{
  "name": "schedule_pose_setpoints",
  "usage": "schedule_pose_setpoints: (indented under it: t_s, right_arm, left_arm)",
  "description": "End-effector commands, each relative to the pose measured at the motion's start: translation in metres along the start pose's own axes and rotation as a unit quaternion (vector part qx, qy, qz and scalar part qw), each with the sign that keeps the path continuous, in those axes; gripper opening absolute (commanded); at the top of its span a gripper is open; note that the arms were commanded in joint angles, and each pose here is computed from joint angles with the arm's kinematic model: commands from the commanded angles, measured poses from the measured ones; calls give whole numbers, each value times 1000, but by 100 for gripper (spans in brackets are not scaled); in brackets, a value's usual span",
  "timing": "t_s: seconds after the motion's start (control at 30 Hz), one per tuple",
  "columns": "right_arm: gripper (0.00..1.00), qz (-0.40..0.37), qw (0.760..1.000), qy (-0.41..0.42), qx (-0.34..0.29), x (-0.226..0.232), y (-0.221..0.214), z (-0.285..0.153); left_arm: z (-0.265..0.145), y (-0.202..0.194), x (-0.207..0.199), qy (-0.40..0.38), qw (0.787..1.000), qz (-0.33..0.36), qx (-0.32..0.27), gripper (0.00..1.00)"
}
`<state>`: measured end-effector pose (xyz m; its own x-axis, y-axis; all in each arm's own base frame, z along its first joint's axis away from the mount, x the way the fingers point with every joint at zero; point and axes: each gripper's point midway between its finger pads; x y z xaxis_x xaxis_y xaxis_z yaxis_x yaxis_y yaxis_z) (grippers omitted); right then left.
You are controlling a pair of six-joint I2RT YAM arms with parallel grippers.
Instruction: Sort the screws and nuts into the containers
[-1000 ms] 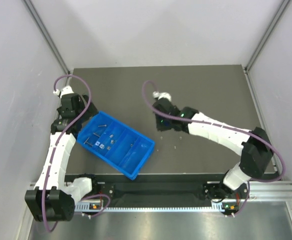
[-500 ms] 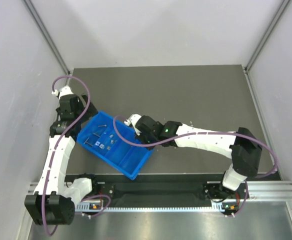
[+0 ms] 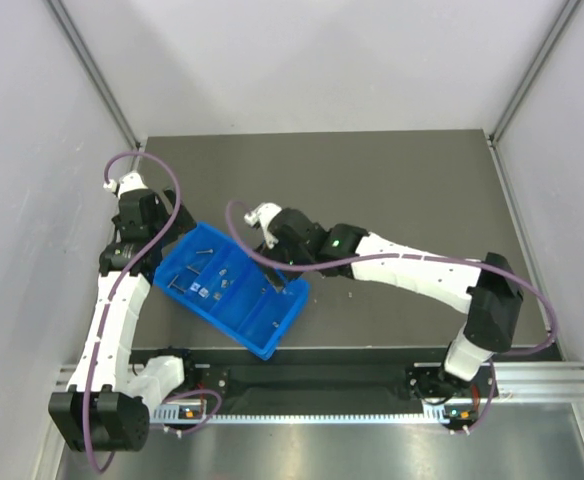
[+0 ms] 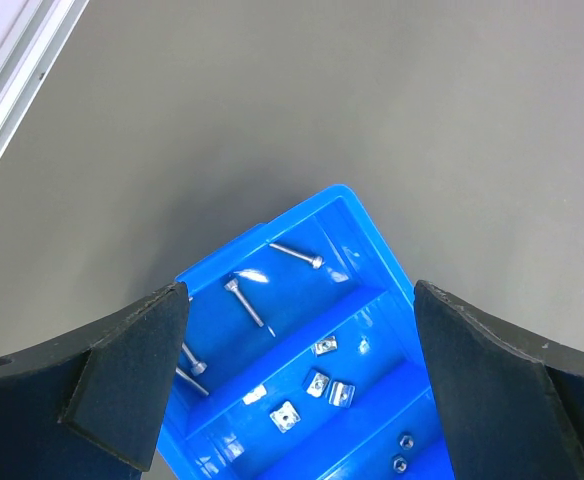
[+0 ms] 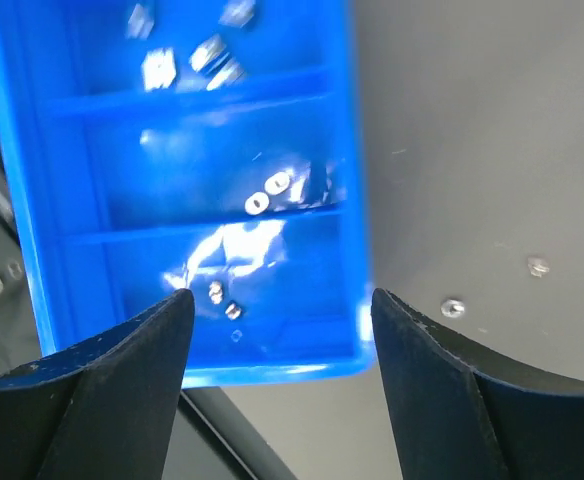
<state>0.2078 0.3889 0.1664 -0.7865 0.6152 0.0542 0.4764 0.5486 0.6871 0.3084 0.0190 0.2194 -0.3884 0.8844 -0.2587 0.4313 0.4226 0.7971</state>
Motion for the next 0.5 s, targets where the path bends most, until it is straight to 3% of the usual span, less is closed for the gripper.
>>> schedule_pose_setpoints:
  t_s: [0.0, 0.13, 0.33, 0.47]
  right_arm:
    - [72, 109, 992, -42, -39, -53, 31, -36]
    - [72, 247, 959, -136, -28, -141, -1, -56]
    - [70, 334, 914, -228, 19, -226, -82, -61]
    - [67, 350, 902, -254, 11, -259, -110, -58]
  left_arm:
    - [-2, 11, -7, -17, 1000, -5, -25, 99]
    - [-1, 9, -12, -29, 999, -1, -20, 99]
    - [-1, 2, -31, -87, 996, 10, -3, 98]
    - [1, -4, -43, -120, 993, 16, 12, 98]
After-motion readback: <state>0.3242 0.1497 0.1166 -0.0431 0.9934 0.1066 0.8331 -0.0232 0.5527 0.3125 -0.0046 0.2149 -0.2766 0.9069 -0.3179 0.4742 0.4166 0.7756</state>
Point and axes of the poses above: each gripper's point midway between its finger pads, its own z axis out along the fingers, its own x axis along the line the jaws close on, y = z × x
